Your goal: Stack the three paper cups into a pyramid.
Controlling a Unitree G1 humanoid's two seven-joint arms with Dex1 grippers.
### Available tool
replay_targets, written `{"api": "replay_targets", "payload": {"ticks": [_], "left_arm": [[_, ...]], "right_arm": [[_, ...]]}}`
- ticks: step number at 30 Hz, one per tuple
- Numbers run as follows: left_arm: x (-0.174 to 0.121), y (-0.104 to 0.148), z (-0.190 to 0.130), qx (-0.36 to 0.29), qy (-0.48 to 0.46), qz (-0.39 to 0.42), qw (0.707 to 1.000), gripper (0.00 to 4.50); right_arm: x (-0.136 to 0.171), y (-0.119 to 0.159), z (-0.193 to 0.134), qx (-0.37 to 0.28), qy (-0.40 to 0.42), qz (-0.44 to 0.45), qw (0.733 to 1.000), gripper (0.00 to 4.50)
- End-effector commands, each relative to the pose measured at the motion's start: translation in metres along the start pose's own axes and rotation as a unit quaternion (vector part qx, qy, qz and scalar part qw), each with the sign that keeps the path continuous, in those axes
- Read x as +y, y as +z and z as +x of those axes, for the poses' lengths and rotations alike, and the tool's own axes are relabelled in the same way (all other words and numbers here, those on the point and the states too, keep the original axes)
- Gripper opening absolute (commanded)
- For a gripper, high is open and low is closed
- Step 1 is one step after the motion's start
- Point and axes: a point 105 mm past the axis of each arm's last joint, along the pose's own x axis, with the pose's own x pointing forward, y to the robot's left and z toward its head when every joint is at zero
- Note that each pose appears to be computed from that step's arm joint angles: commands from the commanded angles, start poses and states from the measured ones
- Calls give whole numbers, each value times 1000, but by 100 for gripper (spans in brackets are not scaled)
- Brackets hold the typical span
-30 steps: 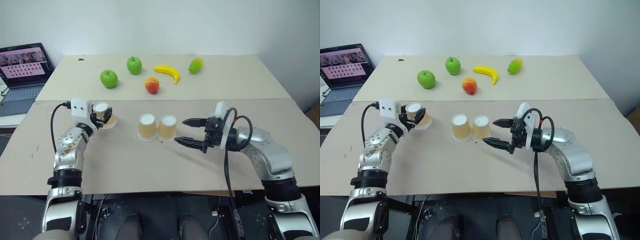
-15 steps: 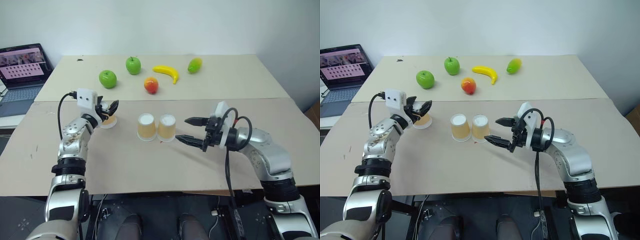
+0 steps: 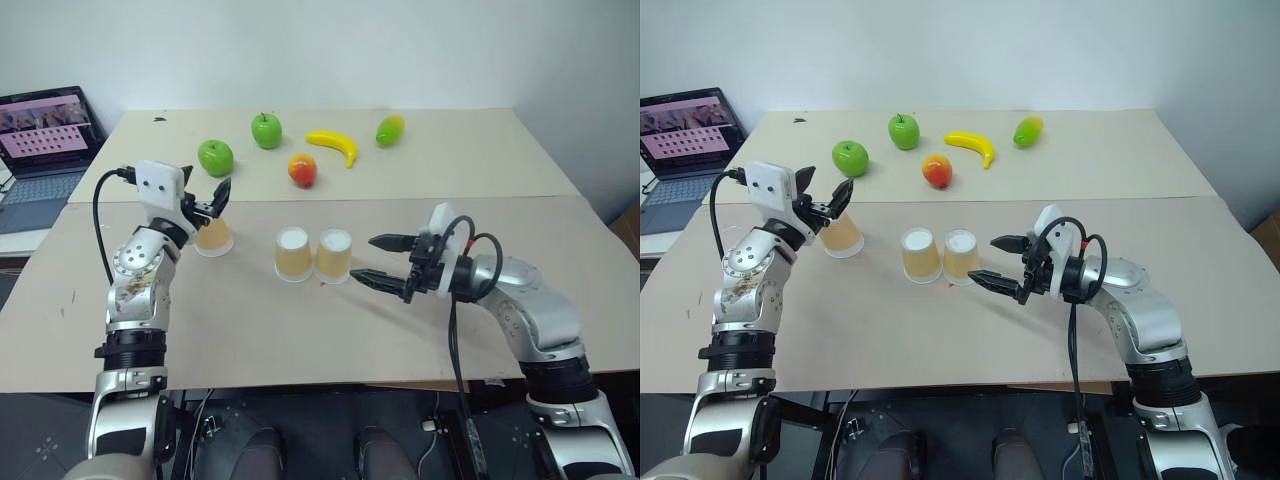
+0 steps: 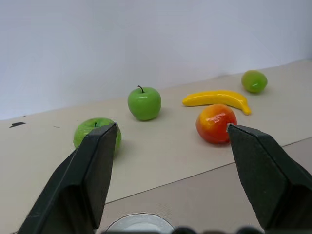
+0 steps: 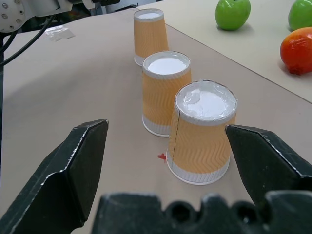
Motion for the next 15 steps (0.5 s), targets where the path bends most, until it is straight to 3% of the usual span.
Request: {"api": "replay_targets", "payload": {"ticks": [1,8,15], "left_arm": [[2,-1,-18,5,25,-6,1000,448],[12,-45,-55,82,53,-13,995,448],[19,-64,-50,110,48,-21,993,448]], "right_arm": [[3,12,-2,-19,3,-18,1000,450],[3,9,-4,-14,1,-14,1000,450],[2,11,-3,-15,3,-15,1000,450]]}}
